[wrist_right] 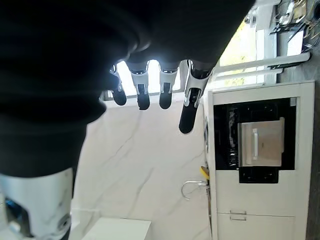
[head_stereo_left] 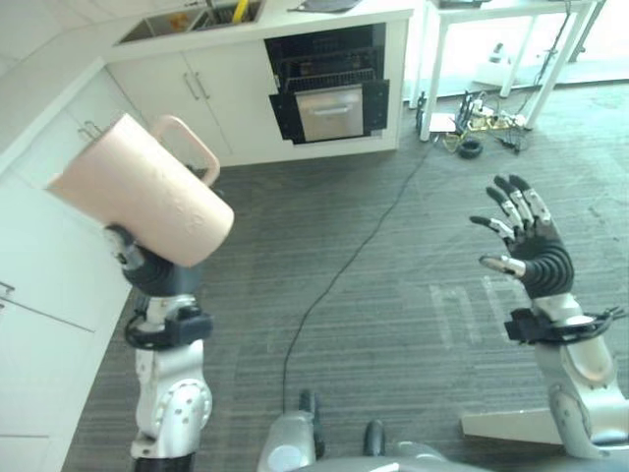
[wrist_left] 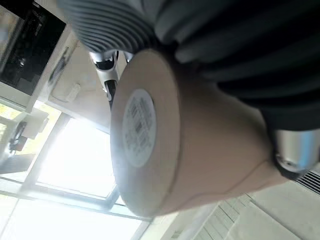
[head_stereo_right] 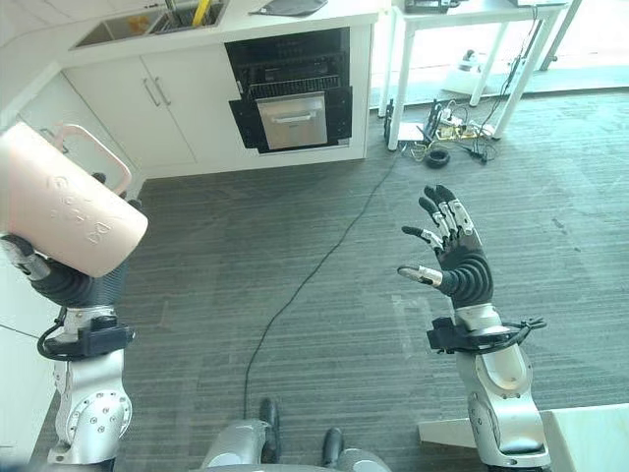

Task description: Place the dishes in the dishwasher.

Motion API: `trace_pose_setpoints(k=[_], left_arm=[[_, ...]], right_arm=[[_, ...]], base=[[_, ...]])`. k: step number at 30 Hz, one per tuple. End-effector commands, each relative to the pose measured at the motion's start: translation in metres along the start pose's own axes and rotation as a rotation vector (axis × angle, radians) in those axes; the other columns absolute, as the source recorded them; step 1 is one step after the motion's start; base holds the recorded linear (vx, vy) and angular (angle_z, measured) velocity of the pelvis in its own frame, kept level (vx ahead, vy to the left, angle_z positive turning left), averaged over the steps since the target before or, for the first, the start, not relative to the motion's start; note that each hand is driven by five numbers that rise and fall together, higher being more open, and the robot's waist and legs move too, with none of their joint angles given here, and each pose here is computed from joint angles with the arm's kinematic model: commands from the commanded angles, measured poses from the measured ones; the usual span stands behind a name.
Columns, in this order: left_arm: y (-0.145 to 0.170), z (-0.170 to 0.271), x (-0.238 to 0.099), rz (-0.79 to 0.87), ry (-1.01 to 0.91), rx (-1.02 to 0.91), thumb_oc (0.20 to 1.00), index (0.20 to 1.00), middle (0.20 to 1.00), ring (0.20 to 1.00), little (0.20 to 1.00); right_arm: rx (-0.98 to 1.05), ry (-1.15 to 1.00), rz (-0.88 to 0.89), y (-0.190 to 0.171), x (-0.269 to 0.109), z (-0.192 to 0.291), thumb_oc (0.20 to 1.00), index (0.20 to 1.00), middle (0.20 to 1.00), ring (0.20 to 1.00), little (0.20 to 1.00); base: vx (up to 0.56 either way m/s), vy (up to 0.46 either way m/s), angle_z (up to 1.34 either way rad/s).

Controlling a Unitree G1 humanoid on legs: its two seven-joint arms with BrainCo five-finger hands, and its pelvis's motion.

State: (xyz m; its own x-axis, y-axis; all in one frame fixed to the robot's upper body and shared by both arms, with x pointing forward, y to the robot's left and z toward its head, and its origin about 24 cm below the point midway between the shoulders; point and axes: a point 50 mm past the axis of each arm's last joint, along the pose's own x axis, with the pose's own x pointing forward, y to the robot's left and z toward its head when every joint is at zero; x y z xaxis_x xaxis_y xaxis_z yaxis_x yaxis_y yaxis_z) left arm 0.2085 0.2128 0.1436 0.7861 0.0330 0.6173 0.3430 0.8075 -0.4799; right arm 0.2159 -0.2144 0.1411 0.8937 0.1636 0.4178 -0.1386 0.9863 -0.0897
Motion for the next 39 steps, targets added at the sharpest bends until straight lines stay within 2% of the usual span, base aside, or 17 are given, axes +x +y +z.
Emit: trace_pose_setpoints(k=[1, 8, 15, 19, 28, 34, 39], left_arm=[[-0.009, 0.02, 0.002, -0.086, -0.086, 0.035, 0.2, 0.2, 0.2, 0.2, 0.2], [-0.013, 0.023, 0.01, -0.132, -0.082, 0.069, 0.2, 0.2, 0.2, 0.2, 0.2], [-0.016, 0.013, 0.013, -0.178, 0.024, 0.122, 0.2, 0.2, 0.2, 0.2, 0.2], [-0.012, 0.014, 0.012, -0.14, 0.023, 0.151, 0.2, 0.2, 0.2, 0.2, 0.2], [-0.008, 0.019, 0.011, -0.116, 0.016, 0.179, 0.2, 0.2, 0.2, 0.2, 0.2], [-0.003, 0.016, 0.002, -0.054, 0.071, 0.101, 0.2, 0.2, 0.2, 0.2, 0.2], [0.001, 0.015, -0.008, -0.022, 0.084, 0.054, 0.2, 0.2, 0.2, 0.2, 0.2]], right_arm=[[-0.051, -0.133, 0.035, -0.002, -0.004, 0.029, 1.0, 1.0, 1.0, 1.0, 1.0], [-0.006, -0.142, 0.027, -0.003, -0.005, 0.03, 1.0, 1.0, 1.0, 1.0, 1.0], [0.026, -0.145, -0.009, 0.008, -0.003, 0.025, 1.0, 1.0, 1.0, 1.0, 1.0], [0.02, -0.122, 0.062, 0.021, 0.001, 0.018, 1.0, 1.0, 1.0, 1.0, 1.0], [0.05, -0.142, 0.125, 0.019, 0.001, 0.022, 1.0, 1.0, 1.0, 1.0, 1.0], [0.04, -0.127, 0.098, 0.014, -0.001, 0.021, 1.0, 1.0, 1.0, 1.0, 1.0], [0.029, -0.106, 0.115, 0.007, -0.005, 0.023, 1.0, 1.0, 1.0, 1.0, 1.0]], base=[[0.34, 0.325, -0.16], [0.3, 0.322, -0.34], [0.28, 0.274, 0.4], [0.21, 0.159, 0.04], [0.42, -0.216, -0.08], [0.42, -0.371, 0.47], [0.24, -0.261, -0.33]])
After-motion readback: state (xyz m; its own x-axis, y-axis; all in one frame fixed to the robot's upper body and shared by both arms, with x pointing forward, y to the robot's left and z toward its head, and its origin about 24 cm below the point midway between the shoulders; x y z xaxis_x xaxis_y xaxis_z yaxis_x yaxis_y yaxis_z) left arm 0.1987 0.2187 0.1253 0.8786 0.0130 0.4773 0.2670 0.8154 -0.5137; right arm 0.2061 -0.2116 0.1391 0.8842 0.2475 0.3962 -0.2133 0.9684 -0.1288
